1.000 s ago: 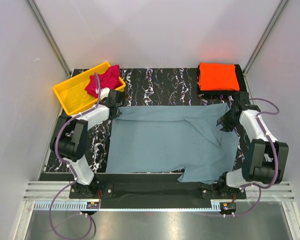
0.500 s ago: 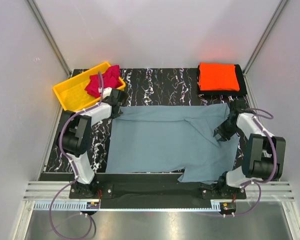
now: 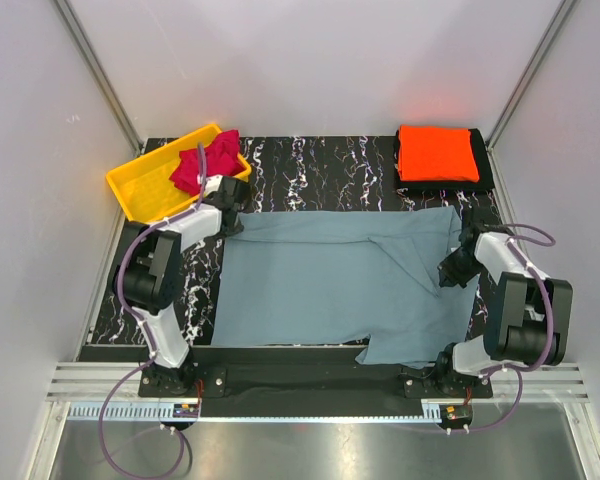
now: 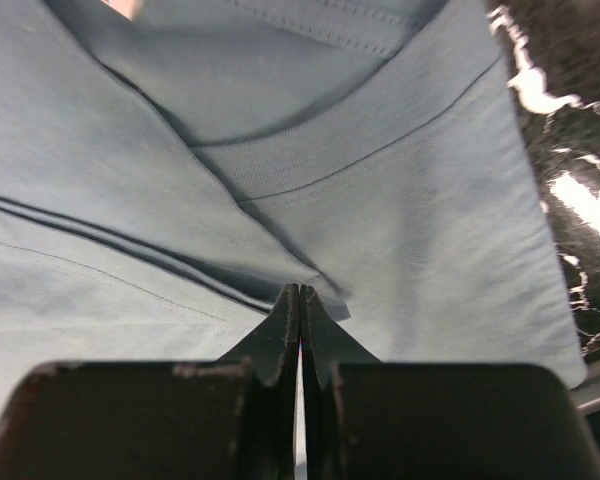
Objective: Fold and stack the t-shirts
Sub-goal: Fold the tshirt
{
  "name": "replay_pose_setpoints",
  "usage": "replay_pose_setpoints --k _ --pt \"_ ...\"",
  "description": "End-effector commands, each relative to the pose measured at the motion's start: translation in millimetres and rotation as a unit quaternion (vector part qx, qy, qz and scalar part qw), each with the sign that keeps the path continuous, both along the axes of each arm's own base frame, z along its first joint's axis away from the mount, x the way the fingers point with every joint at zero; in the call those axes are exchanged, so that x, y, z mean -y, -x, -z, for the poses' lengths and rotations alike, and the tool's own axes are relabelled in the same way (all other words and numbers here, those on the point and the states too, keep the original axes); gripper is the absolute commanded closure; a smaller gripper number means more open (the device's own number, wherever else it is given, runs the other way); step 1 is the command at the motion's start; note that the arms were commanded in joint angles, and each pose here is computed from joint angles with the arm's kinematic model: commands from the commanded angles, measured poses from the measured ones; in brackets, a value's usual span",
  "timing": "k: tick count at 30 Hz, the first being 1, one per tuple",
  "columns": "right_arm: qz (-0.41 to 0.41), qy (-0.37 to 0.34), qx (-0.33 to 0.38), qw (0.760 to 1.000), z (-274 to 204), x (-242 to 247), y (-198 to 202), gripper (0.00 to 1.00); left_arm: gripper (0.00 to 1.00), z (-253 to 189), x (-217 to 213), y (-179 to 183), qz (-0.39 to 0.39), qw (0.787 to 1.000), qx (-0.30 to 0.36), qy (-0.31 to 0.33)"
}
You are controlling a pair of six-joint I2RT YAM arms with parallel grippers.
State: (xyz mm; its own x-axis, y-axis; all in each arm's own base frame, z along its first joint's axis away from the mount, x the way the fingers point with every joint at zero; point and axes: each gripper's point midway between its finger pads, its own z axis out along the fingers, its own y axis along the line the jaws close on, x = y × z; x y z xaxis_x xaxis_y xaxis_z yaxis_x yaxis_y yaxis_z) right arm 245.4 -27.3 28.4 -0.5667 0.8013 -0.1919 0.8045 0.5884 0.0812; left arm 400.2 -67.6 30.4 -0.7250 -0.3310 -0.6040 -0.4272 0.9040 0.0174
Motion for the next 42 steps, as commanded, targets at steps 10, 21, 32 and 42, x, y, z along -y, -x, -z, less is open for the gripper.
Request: replay_pose_setpoints --k 10,21,32,42 --pt "-0.004 0.050 0.010 0.999 -7.3 22.3 1.3 1.00 0.51 -54.2 20.3 -37.2 0.210 0.974 0.041 0.078" --pt "-0.008 0.029 0.027 0.999 -9.8 15.5 -7.2 1.00 0.52 -35.0 27.8 -55.3 0.246 0.966 0.027 0.079" --pt "0.000 0.022 0.018 1.000 -6.6 18.4 -5.4 1.00 0.88 -35.1 24.2 -79.8 0.245 0.967 0.031 0.057" --pt "0.047 0.059 -0.001 0.997 -0.3 47.2 10.3 1.00 1.00 -34.7 16.8 -96.8 0.210 0.976 0.039 0.048"
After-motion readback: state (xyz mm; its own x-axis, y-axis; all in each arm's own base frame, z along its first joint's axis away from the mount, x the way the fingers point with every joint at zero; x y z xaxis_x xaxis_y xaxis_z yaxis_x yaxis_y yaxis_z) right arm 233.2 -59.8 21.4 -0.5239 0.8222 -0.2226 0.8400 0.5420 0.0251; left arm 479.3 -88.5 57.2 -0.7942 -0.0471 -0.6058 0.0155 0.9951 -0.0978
